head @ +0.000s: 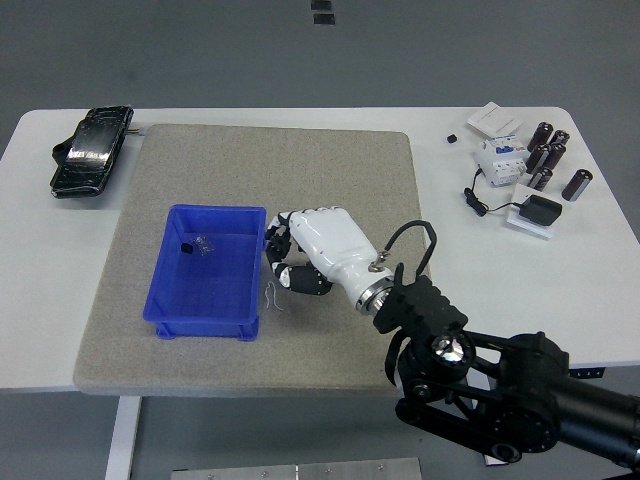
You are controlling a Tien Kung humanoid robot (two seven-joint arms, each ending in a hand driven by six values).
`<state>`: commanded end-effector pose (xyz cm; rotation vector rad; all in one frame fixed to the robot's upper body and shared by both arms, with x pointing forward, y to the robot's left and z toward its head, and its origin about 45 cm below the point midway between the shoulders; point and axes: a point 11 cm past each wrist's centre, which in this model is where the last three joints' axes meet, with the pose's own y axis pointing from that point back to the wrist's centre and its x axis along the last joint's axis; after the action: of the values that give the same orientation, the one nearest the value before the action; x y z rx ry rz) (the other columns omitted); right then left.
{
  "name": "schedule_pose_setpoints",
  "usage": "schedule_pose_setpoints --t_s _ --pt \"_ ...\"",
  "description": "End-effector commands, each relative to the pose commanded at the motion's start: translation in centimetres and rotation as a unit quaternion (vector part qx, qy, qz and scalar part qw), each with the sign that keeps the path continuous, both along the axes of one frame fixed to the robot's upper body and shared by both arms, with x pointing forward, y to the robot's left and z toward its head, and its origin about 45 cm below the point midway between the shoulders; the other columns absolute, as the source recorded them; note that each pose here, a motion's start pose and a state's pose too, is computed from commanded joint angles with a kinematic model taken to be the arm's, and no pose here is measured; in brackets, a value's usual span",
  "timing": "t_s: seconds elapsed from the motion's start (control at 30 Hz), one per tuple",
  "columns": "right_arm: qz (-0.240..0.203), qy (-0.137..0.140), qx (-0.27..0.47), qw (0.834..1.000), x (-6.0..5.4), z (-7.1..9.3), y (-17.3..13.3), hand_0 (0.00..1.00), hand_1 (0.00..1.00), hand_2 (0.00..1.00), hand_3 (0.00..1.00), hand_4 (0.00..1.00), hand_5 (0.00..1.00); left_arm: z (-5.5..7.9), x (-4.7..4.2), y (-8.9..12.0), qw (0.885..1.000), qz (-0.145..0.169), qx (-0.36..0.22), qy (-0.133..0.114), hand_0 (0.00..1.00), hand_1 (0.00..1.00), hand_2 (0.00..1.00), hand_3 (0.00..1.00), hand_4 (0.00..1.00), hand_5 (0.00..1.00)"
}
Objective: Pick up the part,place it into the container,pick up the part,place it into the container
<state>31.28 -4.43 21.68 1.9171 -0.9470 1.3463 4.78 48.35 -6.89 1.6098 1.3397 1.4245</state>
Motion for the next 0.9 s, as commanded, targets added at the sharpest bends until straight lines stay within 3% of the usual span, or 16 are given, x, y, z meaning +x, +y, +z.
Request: schedule_pose_setpoints --t_s 0.13,0.17,0.33,0.37,0.53,0.57,0.9 --pt "0.025 -0.011 -0.013 1.000 -0.1 0.6 1.8 0.278 0.436 0.451 0.410 0.418 0.019 0.0 -0.03 0.0 1.000 0.000 0.000 0.000 0.776 0.763 0.782 0.803 0.800 0.460" --pt "0.034 -0.014 -0.017 0.999 -0.2 0.8 2.4 0.344 0.484 0.532 0.430 0.419 0.016 0.0 -0.04 0.0 1.000 0.000 0.000 0.000 0.775 0.761 0.780 0.802 0.800 0.461" --pt "0.066 -0.018 -0.031 0.997 -0.8 0.9 4.2 0.344 0.484 0.532 0.430 0.419 0.016 0.0 0.01 0.0 1.000 0.000 0.000 -0.001 0.775 0.761 0.780 0.802 0.800 0.461" --pt "0.070 -0.017 -0.033 0.997 -0.9 0.8 4.4 0.577 0.654 0.665 0.642 0.453 0.199 0.0 0.04 0.0 1.000 0.000 0.000 -0.001 0.775 0.761 0.779 0.802 0.803 0.463" --pt "0.081 -0.004 -0.041 0.996 -1.2 0.0 4.9 0.577 0.654 0.665 0.642 0.453 0.199 0.0 0.16 0.0 1.000 -0.001 -0.001 -0.002 0.775 0.761 0.779 0.802 0.803 0.463" --pt "0.082 -0.001 -0.043 0.996 -1.3 -0.2 5.0 0.842 0.849 0.867 0.910 0.584 0.280 0.0 0.18 0.0 1.000 -0.001 -0.001 -0.002 0.775 0.760 0.779 0.801 0.801 0.460" --pt "0.077 0.014 -0.050 0.996 -1.2 -1.1 4.8 0.892 0.891 0.897 0.963 0.624 0.284 0.0 0.33 -0.1 1.000 -0.002 -0.003 -0.003 0.775 0.760 0.779 0.801 0.799 0.455"
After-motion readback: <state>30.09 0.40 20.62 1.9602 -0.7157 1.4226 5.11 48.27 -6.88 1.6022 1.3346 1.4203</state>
